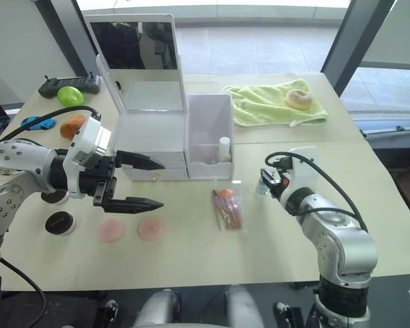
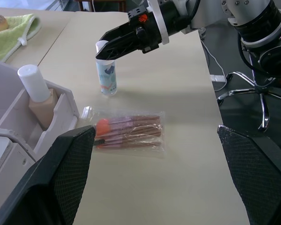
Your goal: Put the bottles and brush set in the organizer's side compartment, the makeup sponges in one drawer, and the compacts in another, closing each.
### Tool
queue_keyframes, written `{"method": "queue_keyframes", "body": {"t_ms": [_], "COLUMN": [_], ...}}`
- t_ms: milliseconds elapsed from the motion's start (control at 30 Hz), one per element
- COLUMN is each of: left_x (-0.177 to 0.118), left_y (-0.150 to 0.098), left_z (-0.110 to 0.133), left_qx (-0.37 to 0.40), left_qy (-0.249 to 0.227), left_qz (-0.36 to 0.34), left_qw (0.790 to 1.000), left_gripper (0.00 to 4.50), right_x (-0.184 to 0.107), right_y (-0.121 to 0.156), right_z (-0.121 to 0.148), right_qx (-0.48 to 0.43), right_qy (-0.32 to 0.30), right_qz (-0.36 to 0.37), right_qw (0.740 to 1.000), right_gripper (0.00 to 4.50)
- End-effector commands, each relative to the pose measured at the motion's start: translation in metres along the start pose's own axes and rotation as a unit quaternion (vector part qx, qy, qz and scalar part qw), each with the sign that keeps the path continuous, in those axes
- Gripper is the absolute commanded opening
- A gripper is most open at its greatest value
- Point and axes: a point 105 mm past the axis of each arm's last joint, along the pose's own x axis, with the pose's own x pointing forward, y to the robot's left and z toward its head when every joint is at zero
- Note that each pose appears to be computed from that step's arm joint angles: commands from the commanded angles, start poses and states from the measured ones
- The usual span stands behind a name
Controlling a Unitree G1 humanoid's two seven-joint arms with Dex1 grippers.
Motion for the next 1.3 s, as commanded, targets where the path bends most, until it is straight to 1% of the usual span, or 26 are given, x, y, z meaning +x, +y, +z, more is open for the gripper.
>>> {"method": "queue_keyframes", "body": {"t_ms": [33, 233, 367, 433, 500, 600, 667, 767, 900, 1033, 1300], "left_x": [-0.001, -0.001, -0.002, -0.003, -0.004, -0.005, -0.008, -0.012, -0.021, -0.027, -0.032], "left_y": [-0.003, -0.002, 0.0, 0.002, 0.003, 0.004, 0.005, 0.009, 0.015, 0.014, 0.011], "left_z": [0.007, 0.008, 0.004, 0.001, -0.003, -0.006, -0.008, -0.011, -0.012, -0.009, -0.007], "left_qx": [0.017, 0.017, 0.01, 0.004, -0.001, -0.005, -0.008, -0.013, -0.013, -0.011, -0.012], "left_qy": [0.0, -0.002, 0.0, 0.002, 0.005, 0.006, 0.007, 0.009, 0.011, 0.01, 0.007], "left_qz": [-0.004, -0.003, 0.009, 0.018, 0.027, 0.033, 0.042, 0.061, 0.094, 0.111, 0.131], "left_qw": [1.0, 1.0, 1.0, 1.0, 1.0, 0.999, 0.999, 0.998, 0.995, 0.994, 0.991], "left_gripper": [4.5, 4.5, 4.5, 4.5, 4.5, 4.5, 4.5, 4.5, 4.5, 4.5, 4.5], "right_x": [-0.004, -0.005, -0.007, -0.007, -0.009, -0.007, -0.001, 0.013, 0.038, 0.059, 0.074], "right_y": [0.007, 0.01, 0.024, 0.04, 0.07, 0.101, 0.114, 0.127, 0.132, 0.127, 0.133], "right_z": [0.016, 0.024, 0.055, 0.073, 0.096, 0.111, 0.121, 0.132, 0.139, 0.134, 0.111], "right_qx": [-0.008, -0.007, -0.029, -0.043, -0.057, -0.069, -0.075, -0.081, -0.113, -0.14, -0.167], "right_qy": [-0.034, -0.048, -0.085, -0.102, -0.119, -0.108, -0.105, -0.103, -0.099, -0.083, -0.049], "right_qz": [0.011, 0.019, 0.05, 0.089, 0.163, 0.234, 0.253, 0.261, 0.254, 0.24, 0.255], "right_qw": [0.999, 0.999, 0.995, 0.99, 0.978, 0.964, 0.959, 0.956, 0.955, 0.957, 0.951], "right_gripper": [0.89, 0.9, 0.9, 0.9, 0.9, 0.9, 0.9, 0.9, 0.9, 0.9, 0.9]}}
